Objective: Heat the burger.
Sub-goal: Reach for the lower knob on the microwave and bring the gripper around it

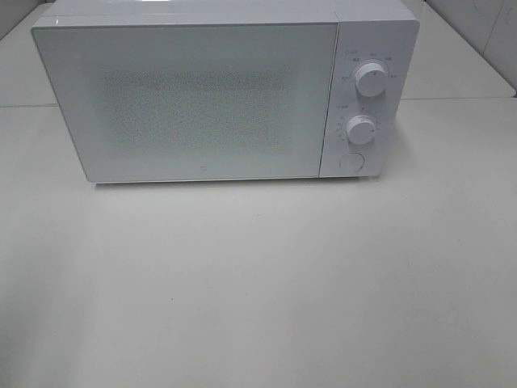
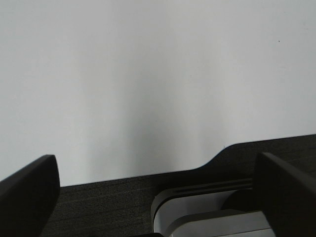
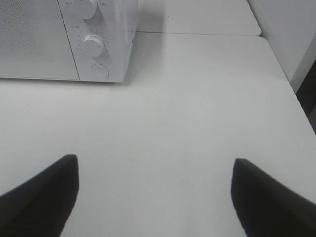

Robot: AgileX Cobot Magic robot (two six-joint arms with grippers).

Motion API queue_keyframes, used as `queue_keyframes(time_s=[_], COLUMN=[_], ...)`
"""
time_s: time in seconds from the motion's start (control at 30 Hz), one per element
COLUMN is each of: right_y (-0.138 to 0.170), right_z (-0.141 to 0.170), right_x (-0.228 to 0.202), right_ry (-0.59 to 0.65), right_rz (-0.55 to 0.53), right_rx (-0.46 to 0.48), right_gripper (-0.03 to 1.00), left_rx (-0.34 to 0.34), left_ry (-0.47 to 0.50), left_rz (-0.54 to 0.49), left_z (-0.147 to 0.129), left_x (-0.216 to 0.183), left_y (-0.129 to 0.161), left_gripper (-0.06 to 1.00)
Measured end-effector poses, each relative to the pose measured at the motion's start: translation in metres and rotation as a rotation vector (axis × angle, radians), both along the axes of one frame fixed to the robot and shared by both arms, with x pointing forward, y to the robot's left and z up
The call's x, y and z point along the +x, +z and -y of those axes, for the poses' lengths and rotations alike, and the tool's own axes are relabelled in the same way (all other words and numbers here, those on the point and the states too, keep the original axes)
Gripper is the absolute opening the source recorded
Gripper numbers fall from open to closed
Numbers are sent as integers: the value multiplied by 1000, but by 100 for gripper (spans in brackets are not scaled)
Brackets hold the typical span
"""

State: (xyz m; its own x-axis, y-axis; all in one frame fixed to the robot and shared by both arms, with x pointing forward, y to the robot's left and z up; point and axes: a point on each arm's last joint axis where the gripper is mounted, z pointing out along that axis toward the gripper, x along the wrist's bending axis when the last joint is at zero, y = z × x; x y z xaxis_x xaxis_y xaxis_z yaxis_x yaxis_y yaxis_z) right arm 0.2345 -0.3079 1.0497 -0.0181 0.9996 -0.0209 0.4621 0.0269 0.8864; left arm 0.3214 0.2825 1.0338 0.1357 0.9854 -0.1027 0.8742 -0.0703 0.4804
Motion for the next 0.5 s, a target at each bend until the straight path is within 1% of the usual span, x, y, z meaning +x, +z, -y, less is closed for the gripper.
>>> queue_keyframes(time_s=[0.07,0.1,0.13,0.17,0.2,0.23,0.27,0.3,0.33,0.37,0.4,0.43,0.47,0.5], right_y=[0,0,0,0,0,0,0,0,0,0,0,0,0,0], right_z=[0,0,0,0,0,0,0,0,0,0,0,0,0,0], right_x=[0,0,0,0,0,0,0,0,0,0,0,0,0,0], right_ry=[0,0,0,0,0,0,0,0,0,0,0,0,0,0], right_rz=[0,0,0,0,0,0,0,0,0,0,0,0,0,0], right_rx=[0,0,0,0,0,0,0,0,0,0,0,0,0,0], right_gripper=[77,77,77,77,77,77,77,77,77,77,77,77,77,77], left_rx=[-4,-4,-6,-9,-9,-11,-11,-12,-14,-14,-14,-16,-16,-17], left_ry=[21,21,32,55,55,83,83,96,114,114,119,126,126,129], left_rz=[35,35,56,104,104,160,160,192,257,257,282,346,346,371], left_z=[-2,-2,-3,-6,-6,-8,-8,-9,-10,-10,-10,-10,-10,-10], left_x=[-4,-4,-7,-14,-14,-22,-22,-26,-36,-36,-40,-50,-50,-54], left_y=[3,3,4,8,8,12,12,14,17,17,18,20,20,21], left_gripper=[98,98,98,98,98,98,98,98,98,98,98,98,98,98])
